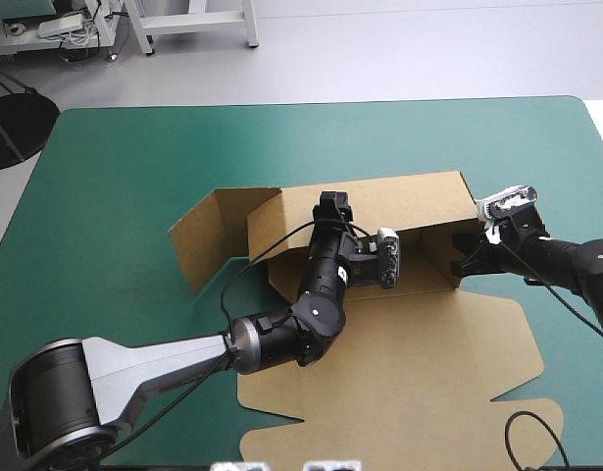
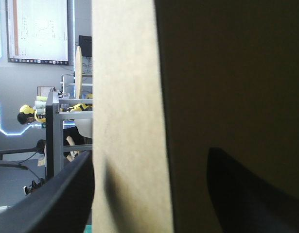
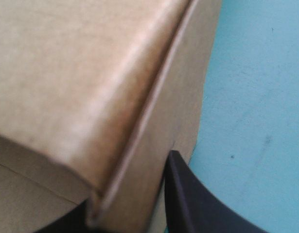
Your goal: Fold the box
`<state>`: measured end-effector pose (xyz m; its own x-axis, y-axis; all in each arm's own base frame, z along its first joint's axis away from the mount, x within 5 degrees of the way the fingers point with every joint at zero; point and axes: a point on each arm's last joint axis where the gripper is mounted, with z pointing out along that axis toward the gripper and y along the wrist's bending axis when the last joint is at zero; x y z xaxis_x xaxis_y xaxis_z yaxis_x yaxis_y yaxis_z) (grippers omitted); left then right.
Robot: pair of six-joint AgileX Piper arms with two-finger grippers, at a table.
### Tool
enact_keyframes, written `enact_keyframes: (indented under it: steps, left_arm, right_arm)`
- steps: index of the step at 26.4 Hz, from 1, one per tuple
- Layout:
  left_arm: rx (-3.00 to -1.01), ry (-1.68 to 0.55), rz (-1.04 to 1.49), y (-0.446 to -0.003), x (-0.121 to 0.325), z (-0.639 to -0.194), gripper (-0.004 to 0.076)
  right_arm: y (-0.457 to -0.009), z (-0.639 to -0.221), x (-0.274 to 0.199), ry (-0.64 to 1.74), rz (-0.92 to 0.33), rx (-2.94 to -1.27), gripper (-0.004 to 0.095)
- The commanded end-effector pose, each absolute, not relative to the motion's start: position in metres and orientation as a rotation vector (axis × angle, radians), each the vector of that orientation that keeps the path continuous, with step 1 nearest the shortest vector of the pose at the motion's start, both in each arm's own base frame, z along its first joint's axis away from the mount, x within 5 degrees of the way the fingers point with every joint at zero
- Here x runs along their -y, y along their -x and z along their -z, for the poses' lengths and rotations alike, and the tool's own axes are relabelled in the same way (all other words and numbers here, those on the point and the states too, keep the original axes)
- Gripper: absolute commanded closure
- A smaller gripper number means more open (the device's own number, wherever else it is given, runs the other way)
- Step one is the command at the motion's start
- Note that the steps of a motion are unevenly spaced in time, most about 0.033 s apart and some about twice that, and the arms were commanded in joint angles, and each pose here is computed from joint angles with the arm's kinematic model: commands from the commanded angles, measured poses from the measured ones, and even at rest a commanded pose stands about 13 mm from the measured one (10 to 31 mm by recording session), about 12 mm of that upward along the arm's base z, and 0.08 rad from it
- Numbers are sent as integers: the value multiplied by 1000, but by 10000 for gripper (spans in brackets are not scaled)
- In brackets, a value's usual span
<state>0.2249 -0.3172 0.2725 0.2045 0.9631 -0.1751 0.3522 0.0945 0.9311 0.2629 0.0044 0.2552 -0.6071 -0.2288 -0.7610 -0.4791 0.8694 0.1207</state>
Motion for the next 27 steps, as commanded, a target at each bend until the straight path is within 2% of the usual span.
enact_keyframes:
  steps: [1, 6, 14, 21, 27]
  left_arm:
    - [-1310, -1320, -800, -224, 310, -297, 241]
    - [-1252, -1244, -842, -224, 311, -305, 241]
    - [-1246, -1246, -835, -223, 312, -305, 241]
    - [-1221, -1259, -803, -210, 320, -305, 296]
    - [-1204, -1261, -797, -201, 325, -307, 299]
  right_arm:
    - [-258, -250, -10, 540, -517, -2286, 906]
    - [-258, -250, -10, 462, -545, -2308, 906]
    - [-262, -257, -9, 356, -585, -2324, 906]
    - [-267, -268, -8, 323, -579, -2306, 906]
    - [-268, -269, -8, 312, -583, -2307, 906]
